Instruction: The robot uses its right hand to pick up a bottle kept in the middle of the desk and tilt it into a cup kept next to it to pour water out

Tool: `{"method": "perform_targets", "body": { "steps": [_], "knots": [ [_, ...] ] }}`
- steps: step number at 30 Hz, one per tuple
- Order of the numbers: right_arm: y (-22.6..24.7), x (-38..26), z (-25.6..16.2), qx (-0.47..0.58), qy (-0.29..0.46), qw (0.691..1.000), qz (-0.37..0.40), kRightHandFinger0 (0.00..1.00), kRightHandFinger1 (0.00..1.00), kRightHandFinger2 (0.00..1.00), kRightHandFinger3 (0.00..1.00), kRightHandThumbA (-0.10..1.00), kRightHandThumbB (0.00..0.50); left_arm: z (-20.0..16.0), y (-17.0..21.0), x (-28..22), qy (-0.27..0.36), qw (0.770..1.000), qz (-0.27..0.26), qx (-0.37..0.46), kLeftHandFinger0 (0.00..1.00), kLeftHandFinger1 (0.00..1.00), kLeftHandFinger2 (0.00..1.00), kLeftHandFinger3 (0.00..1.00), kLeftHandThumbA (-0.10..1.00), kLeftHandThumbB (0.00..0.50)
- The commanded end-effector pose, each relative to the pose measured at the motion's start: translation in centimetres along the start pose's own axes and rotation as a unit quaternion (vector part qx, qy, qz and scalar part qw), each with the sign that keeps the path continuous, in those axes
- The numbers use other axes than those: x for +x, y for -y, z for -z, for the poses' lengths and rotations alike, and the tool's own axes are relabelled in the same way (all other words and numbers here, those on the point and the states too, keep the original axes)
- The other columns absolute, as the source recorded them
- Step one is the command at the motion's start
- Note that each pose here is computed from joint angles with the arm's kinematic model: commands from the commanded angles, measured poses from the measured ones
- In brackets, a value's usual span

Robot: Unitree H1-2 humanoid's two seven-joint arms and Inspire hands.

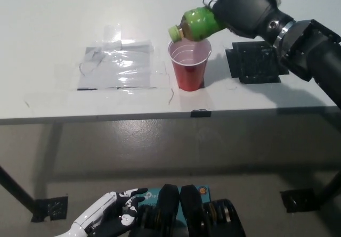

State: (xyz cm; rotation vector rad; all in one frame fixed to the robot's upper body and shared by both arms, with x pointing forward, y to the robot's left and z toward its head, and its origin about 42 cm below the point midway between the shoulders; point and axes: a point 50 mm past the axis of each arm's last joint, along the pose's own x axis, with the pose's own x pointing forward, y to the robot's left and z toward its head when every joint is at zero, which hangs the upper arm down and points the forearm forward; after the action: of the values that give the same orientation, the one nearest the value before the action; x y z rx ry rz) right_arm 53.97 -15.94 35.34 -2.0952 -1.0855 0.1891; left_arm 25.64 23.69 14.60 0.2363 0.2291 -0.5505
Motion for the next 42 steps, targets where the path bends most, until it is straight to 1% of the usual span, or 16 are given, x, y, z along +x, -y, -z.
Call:
{"method": "perform_targets", "body": {
  "steps": [1, 3, 6, 11, 16, 20, 23, 28, 29, 31, 32, 33, 36, 37, 39, 42],
  "knots": [
    [4.3, 1.8, 3.9, -0.070, -0.007, 0.994, 0.082, 0.00, 0.00, 0.04, 0.14, 0.05, 0.158, -0.9, -0.4, -0.2, 0.007, 1.000, 0.010, 0.012, 0.80, 0.94, 0.95, 1.00, 1.00, 0.486],
    [4.3, 1.8, 4.3, -0.070, -0.006, 0.994, 0.087, 0.00, 0.00, 0.05, 0.10, 0.03, 0.178, -1.0, -0.5, -0.3, 0.009, 1.000, 0.011, 0.013, 0.82, 0.96, 0.98, 1.00, 1.00, 0.482],
    [4.1, 1.5, 4.6, -0.069, -0.008, 0.994, 0.082, 0.00, 0.02, 0.07, 0.16, 0.04, 0.164, -1.0, -0.4, -0.2, 0.009, 1.000, 0.009, 0.012, 0.82, 0.96, 0.98, 1.00, 1.00, 0.483],
    [4.1, 1.2, 4.8, -0.069, -0.002, 0.995, 0.079, 0.00, 0.01, 0.04, 0.30, 0.02, 0.207, -0.9, -0.5, -0.1, 0.006, 1.000, 0.010, 0.015, 0.81, 0.95, 0.97, 1.00, 1.00, 0.500],
    [4.2, 1.5, 4.5, -0.080, 0.012, 0.994, 0.076, 0.00, 0.00, 0.02, 0.28, 0.10, 0.201, -1.0, -0.4, -0.1, 0.008, 1.000, 0.009, 0.014, 0.82, 0.95, 0.97, 1.00, 1.00, 0.487],
    [4.2, 2.0, 4.1, -0.070, 0.018, 0.994, 0.081, 0.00, 0.00, 0.00, 0.36, 0.05, 0.253, -1.0, -0.5, -0.1, 0.010, 1.000, 0.011, 0.009, 0.81, 0.95, 0.97, 1.00, 1.00, 0.482],
    [4.1, 2.0, 4.0, -0.076, 0.018, 0.994, 0.080, 0.00, 0.00, 0.00, 0.31, 0.03, 0.246, -1.0, -0.5, -0.1, 0.010, 1.000, 0.010, 0.009, 0.81, 0.95, 0.96, 1.00, 1.00, 0.484],
    [3.0, 1.6, 3.2, 0.095, -0.068, 0.991, 0.067, 0.00, 0.00, 0.03, 0.21, -0.10, 0.208, -0.9, -0.4, -0.1, 0.008, 1.000, 0.010, 0.010, 0.81, 0.95, 0.96, 1.00, 1.00, 0.497],
    [2.5, 1.2, 2.6, 0.135, -0.081, 0.985, 0.065, 0.00, 0.00, 0.06, 0.29, -0.09, 0.242, -0.6, 0.0, -0.4, 0.003, 1.000, 0.011, 0.007, 0.81, 0.95, 0.96, 1.00, 1.00, 0.495],
    [2.1, 1.1, 2.3, 0.168, -0.121, 0.977, 0.042, 0.00, 0.00, 0.04, 0.36, 0.01, 0.231, -0.4, 0.0, -0.4, 0.002, 1.000, 0.011, 0.006, 0.82, 0.96, 0.97, 1.00, 1.00, 0.500],
    [2.2, 1.1, 2.2, 0.171, -0.121, 0.977, 0.041, 0.00, 0.00, 0.04, 0.36, 0.02, 0.231, -0.4, 0.1, -0.5, 0.001, 1.000, 0.010, 0.004, 0.82, 0.96, 0.97, 1.00, 1.00, 0.500],
    [1.7, 0.8, 1.9, 0.239, -0.169, 0.956, 0.032, 0.00, 0.00, 0.07, 0.42, -0.04, 0.246, -0.4, 0.1, -0.4, 0.002, 1.000, 0.011, 0.003, 0.83, 0.96, 0.98, 1.00, 1.00, 0.500],
    [1.3, 0.5, 1.7, 0.279, -0.200, 0.939, 0.009, 0.00, 0.00, 0.08, 0.44, -0.10, 0.189, -0.3, 0.2, -0.5, 0.002, 1.000, 0.011, 0.001, 0.84, 0.97, 0.98, 1.00, 1.00, 0.500],
    [1.0, 0.3, 1.7, 0.298, -0.212, 0.931, 0.003, 0.00, 0.00, 0.10, 0.47, -0.10, 0.139, -0.3, 0.2, -0.5, 0.003, 1.000, 0.011, 0.000, 0.84, 0.96, 0.97, 1.00, 1.00, 0.500],
    [0.3, -0.3, 1.6, 0.359, -0.248, 0.900, -0.011, 0.00, 0.00, 0.14, 0.39, -0.10, 0.037, -0.3, 0.2, -0.5, 0.004, 1.000, 0.010, 0.000, 0.83, 0.96, 0.96, 1.00, 1.00, 0.496],
    [0.2, -0.6, 1.7, 0.392, -0.270, 0.879, -0.005, 0.00, 0.00, 0.13, 0.37, -0.10, 0.068, -0.5, 0.0, -0.3, 0.008, 1.000, 0.009, 0.003, 0.82, 0.95, 0.95, 1.00, 1.00, 0.495]
  ]
}}
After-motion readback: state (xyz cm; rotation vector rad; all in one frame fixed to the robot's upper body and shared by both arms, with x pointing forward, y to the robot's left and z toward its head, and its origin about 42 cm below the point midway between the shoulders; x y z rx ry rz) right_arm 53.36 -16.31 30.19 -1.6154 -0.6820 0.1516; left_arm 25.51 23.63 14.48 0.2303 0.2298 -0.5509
